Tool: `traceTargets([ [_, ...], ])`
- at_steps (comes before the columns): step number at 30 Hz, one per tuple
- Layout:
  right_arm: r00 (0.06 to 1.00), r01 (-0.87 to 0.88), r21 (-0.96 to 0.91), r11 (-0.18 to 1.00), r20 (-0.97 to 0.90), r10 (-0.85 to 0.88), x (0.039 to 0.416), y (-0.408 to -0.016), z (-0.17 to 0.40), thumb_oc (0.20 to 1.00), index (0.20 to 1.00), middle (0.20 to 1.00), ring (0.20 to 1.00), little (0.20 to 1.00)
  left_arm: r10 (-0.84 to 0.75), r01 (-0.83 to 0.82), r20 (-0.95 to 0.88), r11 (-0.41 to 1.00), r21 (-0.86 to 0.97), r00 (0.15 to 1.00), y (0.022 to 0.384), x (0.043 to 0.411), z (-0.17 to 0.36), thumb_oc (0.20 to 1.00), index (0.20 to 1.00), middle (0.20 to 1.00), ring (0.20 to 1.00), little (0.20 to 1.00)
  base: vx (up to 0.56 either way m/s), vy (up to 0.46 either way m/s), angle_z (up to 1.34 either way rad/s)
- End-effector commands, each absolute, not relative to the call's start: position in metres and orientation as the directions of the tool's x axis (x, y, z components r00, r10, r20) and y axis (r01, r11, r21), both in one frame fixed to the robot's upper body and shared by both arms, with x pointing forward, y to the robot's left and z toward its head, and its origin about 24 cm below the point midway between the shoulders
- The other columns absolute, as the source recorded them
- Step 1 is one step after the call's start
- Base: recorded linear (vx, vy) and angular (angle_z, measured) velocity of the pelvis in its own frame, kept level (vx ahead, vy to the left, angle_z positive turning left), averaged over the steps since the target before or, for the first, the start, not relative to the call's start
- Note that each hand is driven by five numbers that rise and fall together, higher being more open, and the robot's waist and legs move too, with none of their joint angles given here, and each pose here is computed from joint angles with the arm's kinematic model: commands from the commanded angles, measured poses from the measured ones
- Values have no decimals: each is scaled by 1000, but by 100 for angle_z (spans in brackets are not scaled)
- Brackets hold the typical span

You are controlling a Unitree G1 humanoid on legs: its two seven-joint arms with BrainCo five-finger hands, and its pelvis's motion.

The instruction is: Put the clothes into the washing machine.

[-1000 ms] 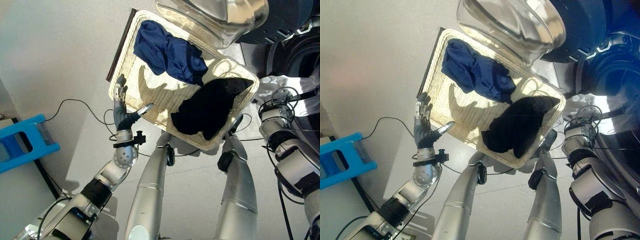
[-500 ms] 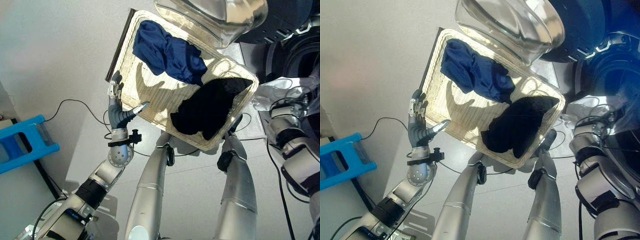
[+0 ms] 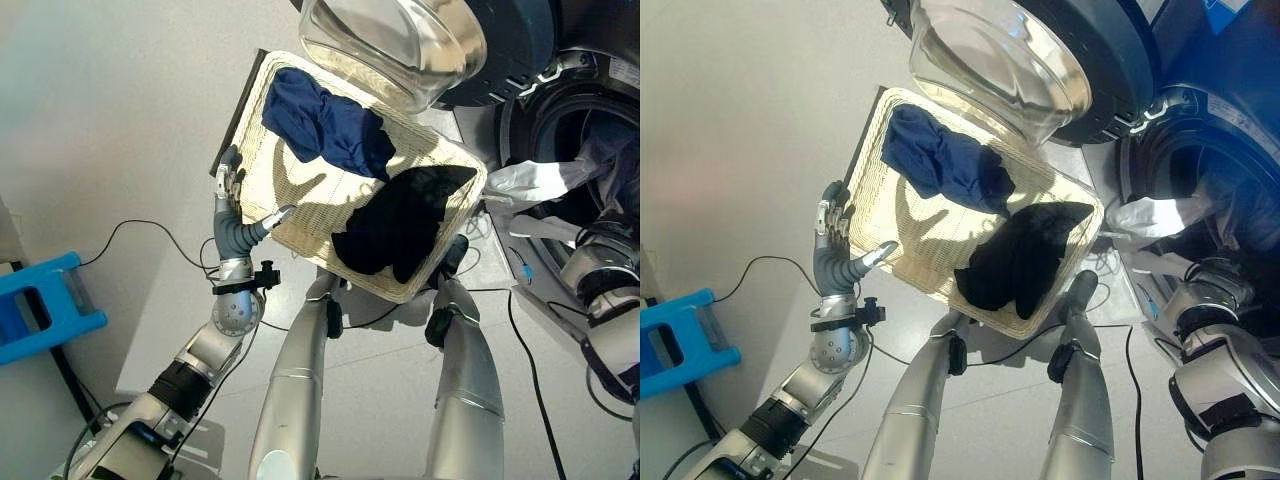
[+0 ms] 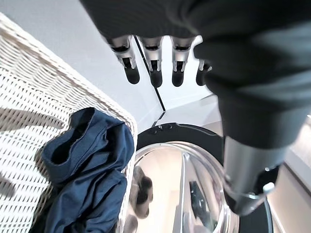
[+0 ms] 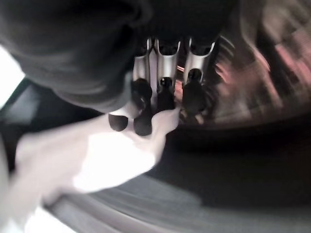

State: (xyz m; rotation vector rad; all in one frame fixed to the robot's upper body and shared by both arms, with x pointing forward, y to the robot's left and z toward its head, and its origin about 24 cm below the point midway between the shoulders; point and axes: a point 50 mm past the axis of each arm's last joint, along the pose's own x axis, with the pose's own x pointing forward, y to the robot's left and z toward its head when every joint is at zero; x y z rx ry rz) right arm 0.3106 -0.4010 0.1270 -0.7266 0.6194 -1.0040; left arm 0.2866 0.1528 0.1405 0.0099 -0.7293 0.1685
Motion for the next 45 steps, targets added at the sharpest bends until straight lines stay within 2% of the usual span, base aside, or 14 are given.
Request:
traceTargets([
  [1,246,763,-595,253,-95,-965,285,-426,127,200,200,200,200,200,198,-135,670,980,-146,715,152,273,141,1000,1000,1000,1000,1000,24,65,-3],
  [4,262,948,-118,294,-230,-937,294,-413,120,200,200,200,200,200,212,-147,659,977,-154,722,149,275,143,1000,1000,1000,1000,1000,31,71,-7],
  [8,330,921,309,238,-294,-897,308,-401,130,200,200,200,200,200,225,-158,641,974,-162,734,143,283,144,1000,1000,1000,1000,1000,22,45,-10],
  [14,457,668,730,143,-251,-853,324,-385,148,200,200,200,200,200,224,-162,622,974,-156,750,138,291,143,1000,1000,1000,1000,1000,8,7,-2],
  [18,487,502,855,132,-154,-860,332,-373,165,200,200,200,200,200,227,-167,611,974,-153,759,135,294,140,1000,1000,1000,1000,1000,6,4,-2],
  [23,545,330,926,181,-30,-838,344,-352,190,200,200,200,200,200,208,-174,619,978,-115,758,131,297,141,1000,1000,1000,1000,1000,0,5,-4],
  [24,549,340,918,206,-16,-836,345,-350,193,319,319,319,319,319,196,-175,620,980,-95,759,131,297,140,1000,1000,1000,1000,1000,-3,6,-5],
  [25,556,350,907,233,-1,-831,347,-347,197,533,533,533,533,533,167,-172,615,984,-52,771,129,299,138,1000,1000,1000,1000,1000,-3,29,-4],
  [26,568,389,870,303,33,-823,351,-341,203,1000,1000,1000,1000,1000,122,-174,604,984,28,788,125,302,134,1000,1000,1000,1000,1000,1,43,-3],
  [31,587,452,787,420,92,-805,356,-333,214,1000,1000,1000,1000,1000,55,-260,611,932,252,789,125,310,128,1000,1000,1000,1000,1000,5,30,-2],
  [32,581,567,630,531,150,-800,357,-328,210,1000,1000,1000,1000,1000,22,-380,583,777,502,812,146,325,120,1000,1000,1000,1000,1000,10,99,-3],
  [36,608,604,539,586,163,-777,359,-322,197,1000,1000,1000,1000,1000,6,-453,554,582,675,833,166,340,111,1000,1000,1000,1000,1000,9,75,-8],
  [41,672,579,455,676,204,-712,364,-293,183,1000,1000,1000,1000,1000,-13,-505,544,350,789,839,184,362,119,1000,1000,1000,1000,1000,-2,69,-13],
  [45,676,576,453,681,205,-708,364,-291,183,1000,1000,1000,1000,1000,-14,-507,543,336,794,840,185,363,120,1000,1000,1000,1000,1000,-3,12,-6],
])
